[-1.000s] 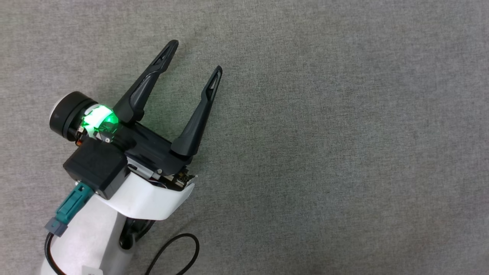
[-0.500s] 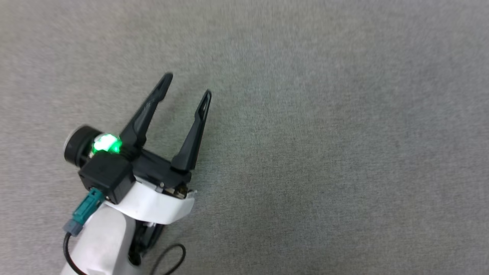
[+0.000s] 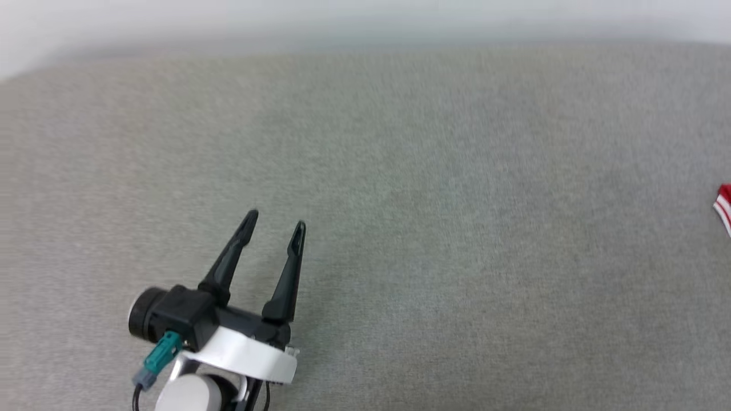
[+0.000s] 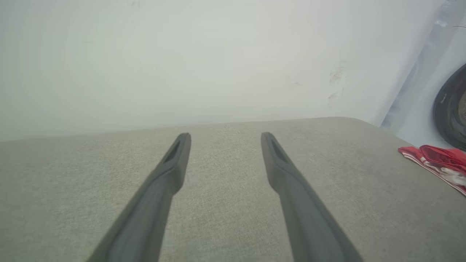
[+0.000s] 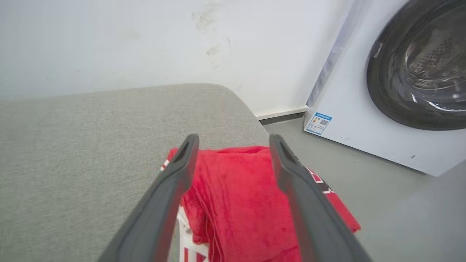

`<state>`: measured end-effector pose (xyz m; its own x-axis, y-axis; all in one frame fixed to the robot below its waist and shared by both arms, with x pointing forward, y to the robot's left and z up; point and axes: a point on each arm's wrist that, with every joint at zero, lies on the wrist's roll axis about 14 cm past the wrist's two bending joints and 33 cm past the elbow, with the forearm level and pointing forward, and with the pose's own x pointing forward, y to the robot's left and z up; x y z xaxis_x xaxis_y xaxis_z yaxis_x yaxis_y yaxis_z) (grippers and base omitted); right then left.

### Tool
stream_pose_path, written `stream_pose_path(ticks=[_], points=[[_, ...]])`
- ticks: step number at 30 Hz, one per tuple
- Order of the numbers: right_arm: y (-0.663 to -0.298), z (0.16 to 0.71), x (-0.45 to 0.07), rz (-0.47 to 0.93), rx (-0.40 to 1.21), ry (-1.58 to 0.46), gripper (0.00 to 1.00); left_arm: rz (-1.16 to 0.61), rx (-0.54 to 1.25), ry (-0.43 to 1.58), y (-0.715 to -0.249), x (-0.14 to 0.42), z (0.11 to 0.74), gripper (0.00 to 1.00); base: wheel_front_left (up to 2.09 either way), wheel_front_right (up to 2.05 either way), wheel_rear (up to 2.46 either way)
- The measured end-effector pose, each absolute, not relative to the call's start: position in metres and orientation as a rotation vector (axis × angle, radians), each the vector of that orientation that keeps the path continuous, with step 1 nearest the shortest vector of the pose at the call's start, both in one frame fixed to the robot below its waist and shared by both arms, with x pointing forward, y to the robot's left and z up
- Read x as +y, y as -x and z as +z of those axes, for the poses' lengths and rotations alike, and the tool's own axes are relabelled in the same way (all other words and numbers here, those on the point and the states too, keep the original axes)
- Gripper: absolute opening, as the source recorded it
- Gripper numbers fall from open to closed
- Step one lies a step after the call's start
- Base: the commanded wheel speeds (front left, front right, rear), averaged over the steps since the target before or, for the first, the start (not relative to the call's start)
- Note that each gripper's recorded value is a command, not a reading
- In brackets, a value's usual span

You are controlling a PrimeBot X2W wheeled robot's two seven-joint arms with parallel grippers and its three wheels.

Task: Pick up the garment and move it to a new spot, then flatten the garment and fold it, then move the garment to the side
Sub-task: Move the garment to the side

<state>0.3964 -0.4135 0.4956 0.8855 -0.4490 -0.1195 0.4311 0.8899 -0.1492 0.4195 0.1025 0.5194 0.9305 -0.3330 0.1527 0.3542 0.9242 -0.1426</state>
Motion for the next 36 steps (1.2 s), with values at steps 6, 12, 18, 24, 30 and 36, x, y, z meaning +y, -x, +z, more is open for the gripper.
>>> stream_pose_path(ticks=[6, 12, 18, 24, 30, 36], points=[[-0.396, 0.503, -0.368, -0.351, 0.090, 0.076, 1.00, -0.265, -0.133, 0.157, -0.395, 0.126, 0.526, 1.00, 0.00, 0.00, 0.00], [-0.396, 0.508, -0.310, -0.217, 0.055, 0.044, 1.00, -0.183, -0.148, 0.143, -0.377, 0.148, 0.532, 1.00, 0.00, 0.00, 0.00], [-0.391, 0.512, -0.251, -0.086, 0.045, -0.001, 1.00, -0.113, -0.152, 0.122, -0.362, 0.168, 0.532, 1.00, 0.00, 0.00, 0.00], [-0.375, 0.523, -0.210, 0.009, 0.019, -0.023, 1.00, -0.074, -0.141, 0.092, -0.347, 0.183, 0.528, 1.00, 0.00, 0.00, 0.00], [-0.356, 0.530, -0.199, 0.032, 0.007, -0.041, 1.00, -0.070, -0.130, 0.083, -0.341, 0.184, 0.524, 1.00, 0.00, 0.00, 0.00], [-0.340, 0.532, -0.203, 0.018, 0.014, -0.045, 1.00, -0.072, -0.118, 0.083, -0.340, 0.183, 0.520, 1.00, 0.00, 0.00, 0.00]])
